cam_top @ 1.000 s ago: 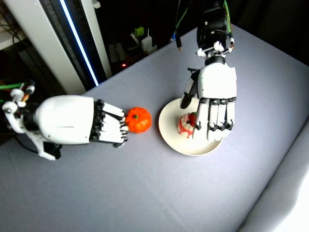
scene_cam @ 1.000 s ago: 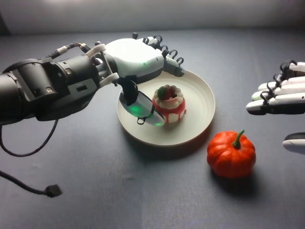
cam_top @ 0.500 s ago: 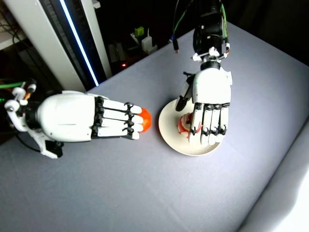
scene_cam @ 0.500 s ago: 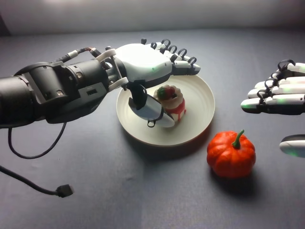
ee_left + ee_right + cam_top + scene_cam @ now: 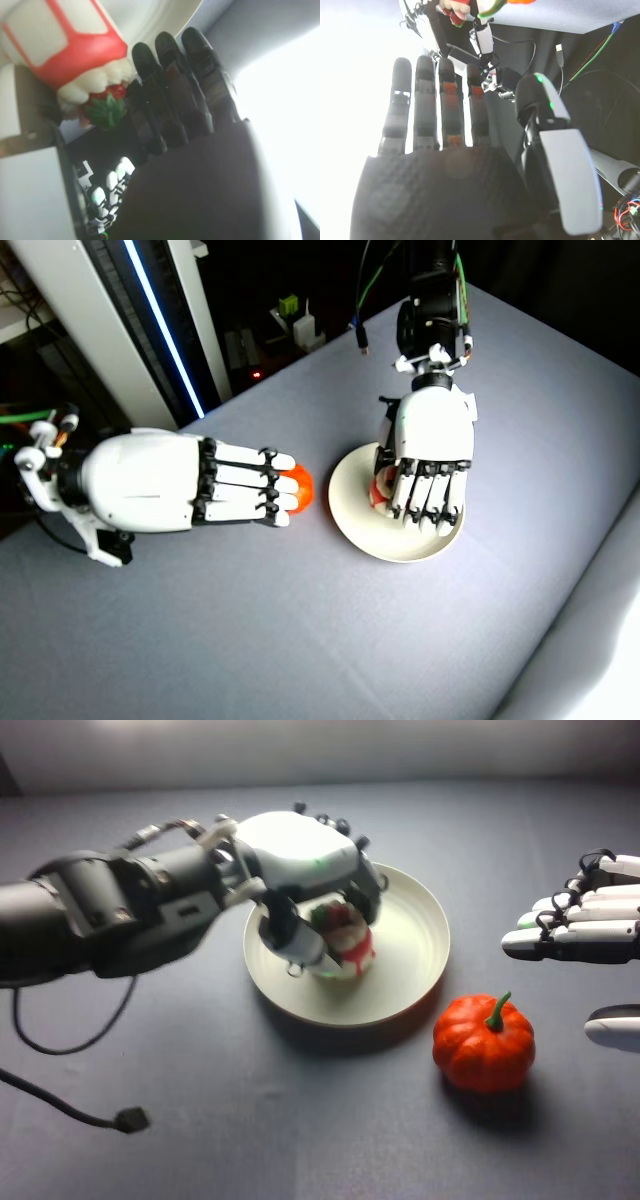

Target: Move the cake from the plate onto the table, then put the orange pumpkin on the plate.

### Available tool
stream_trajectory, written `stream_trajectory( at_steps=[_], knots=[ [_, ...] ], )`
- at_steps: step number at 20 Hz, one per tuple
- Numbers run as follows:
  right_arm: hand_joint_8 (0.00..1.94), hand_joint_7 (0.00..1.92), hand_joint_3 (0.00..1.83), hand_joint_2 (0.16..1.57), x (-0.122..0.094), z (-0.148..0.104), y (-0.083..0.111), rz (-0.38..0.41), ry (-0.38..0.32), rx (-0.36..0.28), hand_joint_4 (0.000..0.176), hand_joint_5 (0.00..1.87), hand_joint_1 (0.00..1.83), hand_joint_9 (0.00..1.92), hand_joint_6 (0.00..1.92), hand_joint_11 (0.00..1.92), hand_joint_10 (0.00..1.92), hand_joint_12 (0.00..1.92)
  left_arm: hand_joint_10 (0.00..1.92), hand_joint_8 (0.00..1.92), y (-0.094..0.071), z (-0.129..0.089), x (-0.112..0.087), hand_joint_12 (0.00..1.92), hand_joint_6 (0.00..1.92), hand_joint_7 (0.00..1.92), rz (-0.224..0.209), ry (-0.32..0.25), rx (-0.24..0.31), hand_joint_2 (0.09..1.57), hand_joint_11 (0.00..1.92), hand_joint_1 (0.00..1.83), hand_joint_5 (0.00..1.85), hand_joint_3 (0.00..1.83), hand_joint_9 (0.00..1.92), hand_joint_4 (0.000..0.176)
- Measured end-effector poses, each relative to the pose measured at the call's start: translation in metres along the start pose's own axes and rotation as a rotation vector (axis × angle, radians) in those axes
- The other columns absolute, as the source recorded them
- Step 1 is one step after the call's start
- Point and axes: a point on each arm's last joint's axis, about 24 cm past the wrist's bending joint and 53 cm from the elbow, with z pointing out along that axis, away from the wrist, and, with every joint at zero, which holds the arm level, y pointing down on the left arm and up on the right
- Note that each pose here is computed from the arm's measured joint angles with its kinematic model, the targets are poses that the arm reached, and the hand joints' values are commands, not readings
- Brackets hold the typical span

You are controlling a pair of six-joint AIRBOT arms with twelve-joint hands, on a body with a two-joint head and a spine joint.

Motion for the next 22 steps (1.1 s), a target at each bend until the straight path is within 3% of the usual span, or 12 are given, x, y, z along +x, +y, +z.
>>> stream_trajectory(
  at_steps=[1,5,7,10,11,12,14,16,17,18,20,22],
  knots=[
    [0.01,0.4,0.0,1.39,0.0,0.0,0.0,0.0,0.0,0.0,0.04,0.38,0.33,0.39,0.0,0.0,0.01,1.05,1.27,1.16,0.004,-0.007,-0.011,1.4,0.59,0.94,-0.006,-0.022,-0.002,1.03,0.48,1.22,1.19,0.0,0.9,0.0],
    [0.0,0.41,0.0,1.4,0.0,0.0,0.0,0.009,0.0,0.001,0.011,0.4,0.31,0.41,0.0,0.07,0.0,1.01,0.66,0.95,0.0,-0.056,-0.058,1.17,0.13,1.14,0.011,-0.132,0.036,1.03,0.89,1.3,1.32,0.0,1.19,0.0],
    [0.0,0.42,0.0,1.4,0.0,0.0,0.001,0.016,0.0,-0.001,0.0,0.43,0.34,0.42,0.01,0.08,0.0,1.0,0.8,1.1,-0.002,-0.082,-0.06,1.28,0.02,1.08,0.024,-0.146,0.06,1.05,0.98,1.29,1.35,0.0,1.2,0.0],
    [0.0,0.44,0.0,1.42,-0.001,-0.001,-0.001,0.016,0.0,0.004,0.0,0.43,0.38,0.44,0.0,0.11,0.0,0.99,0.27,0.63,0.008,-0.113,-0.035,0.95,0.56,1.26,0.071,-0.095,0.021,1.02,1.05,1.28,1.16,0.0,1.33,0.0],
    [0.0,0.43,0.0,1.42,-0.002,-0.001,-0.001,0.017,-0.001,0.005,0.0,0.43,0.39,0.44,0.0,0.14,0.0,0.95,0.52,1.08,0.016,-0.123,-0.026,1.17,0.5,1.06,0.095,-0.074,-0.01,1.08,0.94,1.28,1.12,0.0,1.21,0.0],
    [0.0,0.43,0.0,1.41,-0.002,-0.001,-0.001,0.019,-0.001,0.005,0.0,0.43,0.41,0.45,0.0,0.15,0.0,0.94,0.69,1.13,0.025,-0.13,-0.019,1.28,0.66,1.03,0.097,-0.056,-0.037,1.11,0.85,1.27,1.03,0.0,1.1,0.0],
    [0.0,0.42,0.0,1.41,-0.001,-0.001,0.001,0.028,0.0,0.003,0.0,0.44,0.42,0.43,0.0,0.14,0.0,0.93,0.59,0.9,0.042,-0.145,-0.011,1.08,0.48,1.17,0.08,-0.034,-0.091,1.05,1.02,1.3,1.14,0.0,1.23,0.0],
    [0.0,0.41,0.0,1.4,-0.002,-0.002,0.001,0.028,-0.001,0.003,0.0,0.46,0.48,0.42,0.0,0.08,0.0,1.02,1.09,0.63,0.052,-0.157,-0.005,0.8,0.53,1.16,0.089,-0.025,-0.133,1.05,0.98,1.39,1.12,0.0,1.06,0.0],
    [0.0,0.42,0.0,1.4,-0.002,-0.002,0.0,0.027,0.001,0.007,0.0,0.46,0.51,0.42,0.0,0.06,0.0,1.08,0.53,0.82,0.058,-0.162,0.002,0.77,0.62,1.12,0.097,-0.014,-0.16,1.05,0.86,1.28,1.12,0.01,1.01,0.0],
    [0.0,0.4,0.0,1.4,-0.001,-0.002,-0.001,0.027,0.003,0.009,0.0,0.45,0.53,0.41,0.0,0.02,0.0,1.13,0.21,0.3,0.062,-0.165,0.009,0.69,0.21,0.9,0.098,0.006,-0.18,1.0,0.71,1.15,0.89,0.0,0.9,0.0],
    [0.0,0.38,0.0,1.4,0.002,-0.002,0.0,0.021,0.018,0.008,0.0,0.43,0.49,0.41,0.0,0.0,0.0,1.16,0.01,0.02,0.069,-0.169,0.017,0.55,0.01,0.63,0.091,0.025,-0.202,0.89,0.41,0.98,0.63,0.0,0.62,0.0],
    [0.01,0.44,0.0,1.26,0.006,-0.003,-0.001,0.014,0.04,0.005,0.0,0.43,0.69,0.48,0.0,0.03,0.02,1.28,0.0,0.0,0.071,-0.172,0.015,0.56,0.0,0.39,0.077,0.012,-0.211,0.88,0.23,0.88,0.47,0.0,0.41,0.057]
  ],
)
